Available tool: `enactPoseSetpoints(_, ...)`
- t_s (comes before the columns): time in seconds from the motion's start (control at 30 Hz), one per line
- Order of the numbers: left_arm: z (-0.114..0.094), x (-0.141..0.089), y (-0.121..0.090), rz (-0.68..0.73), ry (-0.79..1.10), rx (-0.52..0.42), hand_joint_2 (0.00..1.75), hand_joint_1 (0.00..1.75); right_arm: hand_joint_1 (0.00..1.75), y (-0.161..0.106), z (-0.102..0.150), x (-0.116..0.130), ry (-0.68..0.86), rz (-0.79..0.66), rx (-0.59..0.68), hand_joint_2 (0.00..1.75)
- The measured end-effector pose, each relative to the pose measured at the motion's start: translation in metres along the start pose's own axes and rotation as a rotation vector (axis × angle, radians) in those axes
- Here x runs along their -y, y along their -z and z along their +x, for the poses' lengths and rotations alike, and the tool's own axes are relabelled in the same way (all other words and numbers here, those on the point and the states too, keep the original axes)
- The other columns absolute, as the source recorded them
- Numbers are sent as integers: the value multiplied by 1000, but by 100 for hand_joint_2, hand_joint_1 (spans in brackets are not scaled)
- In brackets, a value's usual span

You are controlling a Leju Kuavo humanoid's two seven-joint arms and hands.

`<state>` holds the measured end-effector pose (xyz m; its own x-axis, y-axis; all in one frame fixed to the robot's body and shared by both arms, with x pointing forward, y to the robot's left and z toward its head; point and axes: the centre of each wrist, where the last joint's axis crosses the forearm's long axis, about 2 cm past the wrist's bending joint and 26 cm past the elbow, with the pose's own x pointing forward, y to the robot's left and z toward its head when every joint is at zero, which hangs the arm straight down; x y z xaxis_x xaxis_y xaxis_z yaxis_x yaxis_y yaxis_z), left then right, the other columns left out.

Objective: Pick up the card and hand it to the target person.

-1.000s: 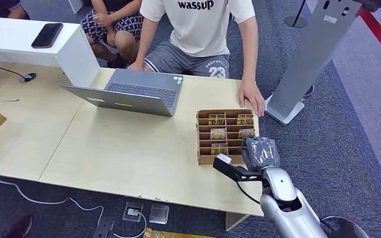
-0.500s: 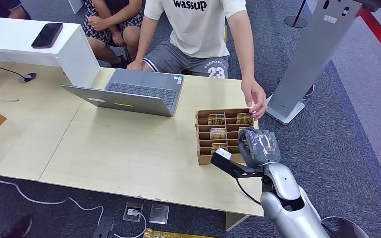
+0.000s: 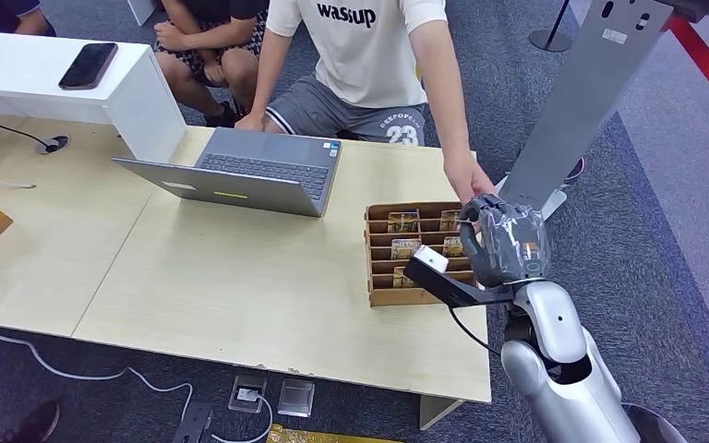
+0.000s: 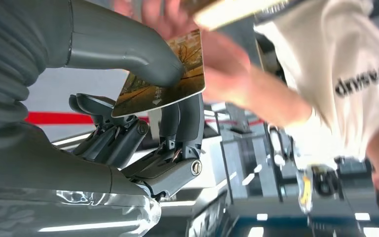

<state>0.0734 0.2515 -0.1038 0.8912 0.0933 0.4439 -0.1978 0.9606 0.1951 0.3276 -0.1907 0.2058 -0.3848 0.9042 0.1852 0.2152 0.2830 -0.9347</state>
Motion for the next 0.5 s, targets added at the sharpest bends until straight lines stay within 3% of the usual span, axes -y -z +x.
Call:
enactPoseSetpoints(0.3,0,1,0,-2,4,4,0,0,170,22,-5,20,-38,-110,17,175)
enactPoseSetpoints(0.33,0,1,0,-3,4,3,0,0,137,24,-6,20,-48,-114,17,175)
enactPoseSetpoints(0.43,0,1,0,-3,4,-1,0,0,10,29,-9,19,-78,-113,11,175)
enactPoseSetpoints(0.47,0,1,0,-3,4,-3,0,0,0,30,-10,18,-86,-109,9,175)
enactPoseSetpoints(0.5,0,1,0,-2,4,-4,0,0,0,32,-11,17,-94,-103,7,175)
